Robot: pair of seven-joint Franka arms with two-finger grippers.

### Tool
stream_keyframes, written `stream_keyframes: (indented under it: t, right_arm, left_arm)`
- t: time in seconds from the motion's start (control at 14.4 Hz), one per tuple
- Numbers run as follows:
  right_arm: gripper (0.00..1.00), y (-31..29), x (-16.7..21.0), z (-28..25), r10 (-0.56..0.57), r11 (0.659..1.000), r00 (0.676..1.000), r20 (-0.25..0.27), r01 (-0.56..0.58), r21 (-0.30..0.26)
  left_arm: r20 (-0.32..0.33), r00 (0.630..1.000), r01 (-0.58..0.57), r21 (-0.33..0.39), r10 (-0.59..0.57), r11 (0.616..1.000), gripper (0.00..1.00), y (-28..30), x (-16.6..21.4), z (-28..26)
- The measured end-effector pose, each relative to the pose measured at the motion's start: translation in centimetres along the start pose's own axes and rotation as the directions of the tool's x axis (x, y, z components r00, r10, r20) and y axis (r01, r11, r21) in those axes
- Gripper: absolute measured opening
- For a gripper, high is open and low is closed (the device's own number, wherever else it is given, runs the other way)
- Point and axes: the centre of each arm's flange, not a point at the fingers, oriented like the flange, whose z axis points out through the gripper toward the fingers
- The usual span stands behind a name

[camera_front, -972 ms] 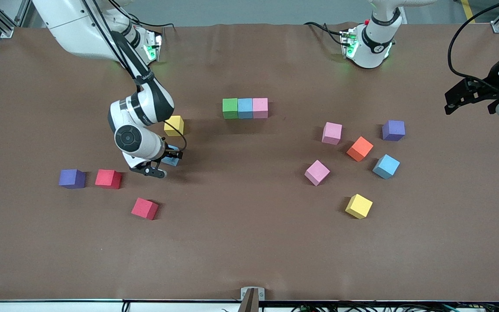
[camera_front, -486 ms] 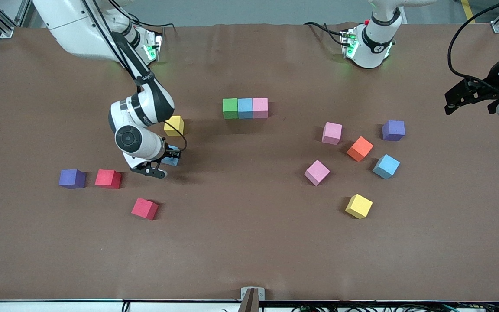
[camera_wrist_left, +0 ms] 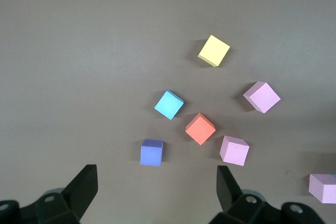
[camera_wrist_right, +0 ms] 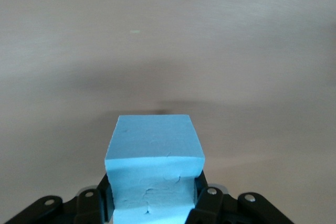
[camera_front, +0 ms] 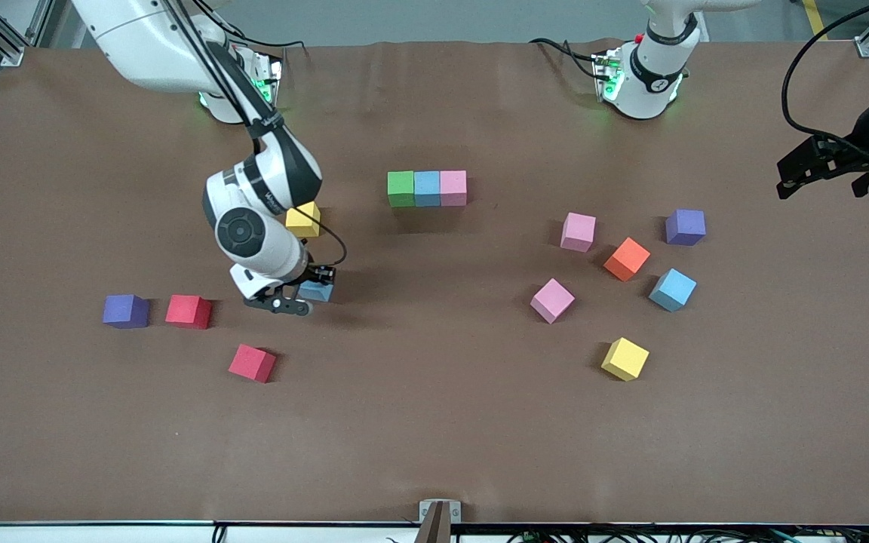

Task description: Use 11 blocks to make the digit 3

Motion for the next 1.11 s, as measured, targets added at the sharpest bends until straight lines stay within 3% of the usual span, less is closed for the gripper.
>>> stream_keyframes:
  t: [0.21,0.49,0.9,1.11]
  right_arm:
    - [0.59,-6.1,-3.5,-0.8,-0.109,0.994,0.994,-0.022,0.110,0.007]
    - [0.59,-10.8,-7.2,0.7,-0.202,0.979,0.979,-0.011,0.202,-0.005]
    - [0.59,-11.9,-9.4,2.9,-0.236,0.969,0.969,0.071,0.241,-0.060]
    - [0.59,-12.6,-10.3,3.1,-0.217,0.975,0.971,0.104,0.221,-0.030]
  left_arm:
    - [0.000,1.000,0.001,0.000,-0.001,1.000,1.00,-0.1,0.0,0.0]
    - [0.000,1.000,0.008,0.000,-0.008,1.000,1.00,-0.4,0.0,0.0]
    - [0.000,1.000,0.010,0.000,-0.010,1.000,1.00,-0.6,0.1,0.1]
    - [-0.002,1.000,0.009,0.000,-0.009,1.000,1.00,-0.5,0.1,0.2]
